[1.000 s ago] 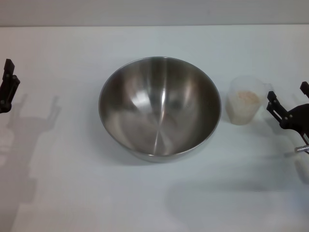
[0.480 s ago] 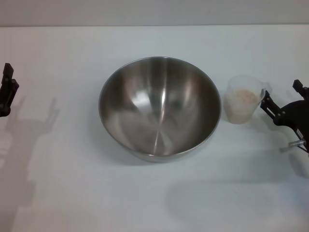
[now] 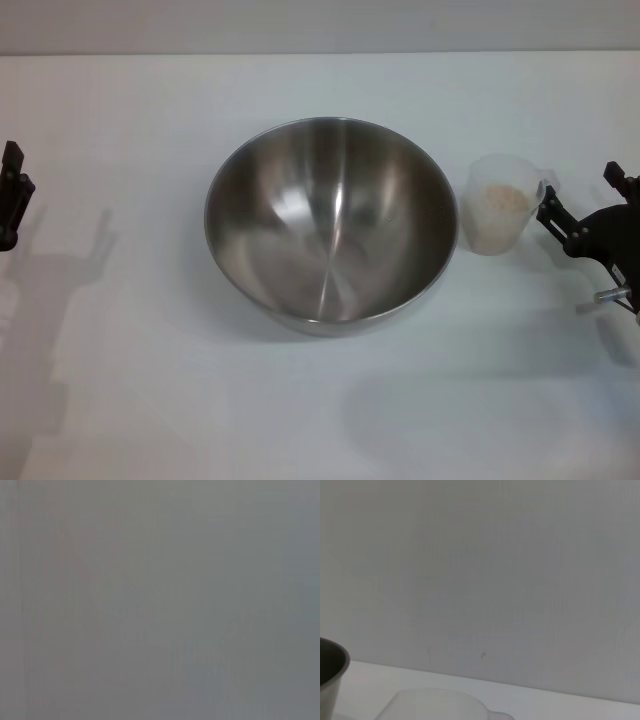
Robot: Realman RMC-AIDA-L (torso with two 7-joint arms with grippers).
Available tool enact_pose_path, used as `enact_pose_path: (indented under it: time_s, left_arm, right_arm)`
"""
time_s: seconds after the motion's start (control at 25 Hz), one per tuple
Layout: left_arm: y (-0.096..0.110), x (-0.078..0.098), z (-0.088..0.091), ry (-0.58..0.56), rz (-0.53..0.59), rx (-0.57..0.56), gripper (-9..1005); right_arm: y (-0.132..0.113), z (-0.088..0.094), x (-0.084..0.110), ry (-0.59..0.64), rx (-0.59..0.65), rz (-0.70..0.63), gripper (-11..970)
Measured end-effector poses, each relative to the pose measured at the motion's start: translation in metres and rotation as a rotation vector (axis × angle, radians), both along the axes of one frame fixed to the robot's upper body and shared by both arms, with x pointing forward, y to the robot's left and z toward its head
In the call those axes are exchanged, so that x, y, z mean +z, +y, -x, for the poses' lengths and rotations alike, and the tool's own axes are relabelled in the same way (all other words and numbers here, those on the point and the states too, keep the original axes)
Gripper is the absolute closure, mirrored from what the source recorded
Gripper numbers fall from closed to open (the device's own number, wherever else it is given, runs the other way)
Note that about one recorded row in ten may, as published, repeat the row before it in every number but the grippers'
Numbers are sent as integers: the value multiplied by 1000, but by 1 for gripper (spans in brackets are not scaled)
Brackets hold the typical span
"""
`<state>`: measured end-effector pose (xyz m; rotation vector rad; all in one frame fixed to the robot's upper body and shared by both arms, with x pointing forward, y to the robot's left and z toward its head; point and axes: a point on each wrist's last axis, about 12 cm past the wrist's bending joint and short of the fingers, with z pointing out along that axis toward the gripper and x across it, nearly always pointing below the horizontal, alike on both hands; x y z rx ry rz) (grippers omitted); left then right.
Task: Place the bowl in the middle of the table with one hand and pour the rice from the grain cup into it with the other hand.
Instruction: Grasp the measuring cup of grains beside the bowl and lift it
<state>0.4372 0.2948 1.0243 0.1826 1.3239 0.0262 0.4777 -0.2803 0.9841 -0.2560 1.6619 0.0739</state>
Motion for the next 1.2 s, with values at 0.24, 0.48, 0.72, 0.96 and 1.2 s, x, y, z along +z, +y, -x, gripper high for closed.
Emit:
enact_pose_path:
  time_s: [0.24, 0.48, 0.72, 0.96, 1.2]
  left_arm:
    - [1, -1, 2, 2, 0, 3, 190]
    - [0, -1, 3, 6, 0, -2, 191]
    - [-1, -2, 3, 7, 1, -3, 191]
    - [-1, -1, 3, 7, 1, -5, 191]
    - [-2, -2, 3, 7, 1, -7, 191]
  right_arm:
    - [0, 0, 0, -2, 0, 0, 117]
    - [-1, 0, 0, -3, -1, 3, 118]
    - [-2, -1, 1, -4, -1, 8, 118]
    - [-2, -2, 1, -7, 2, 9, 122]
    - [-1, -4, 2, -7, 4, 9, 160]
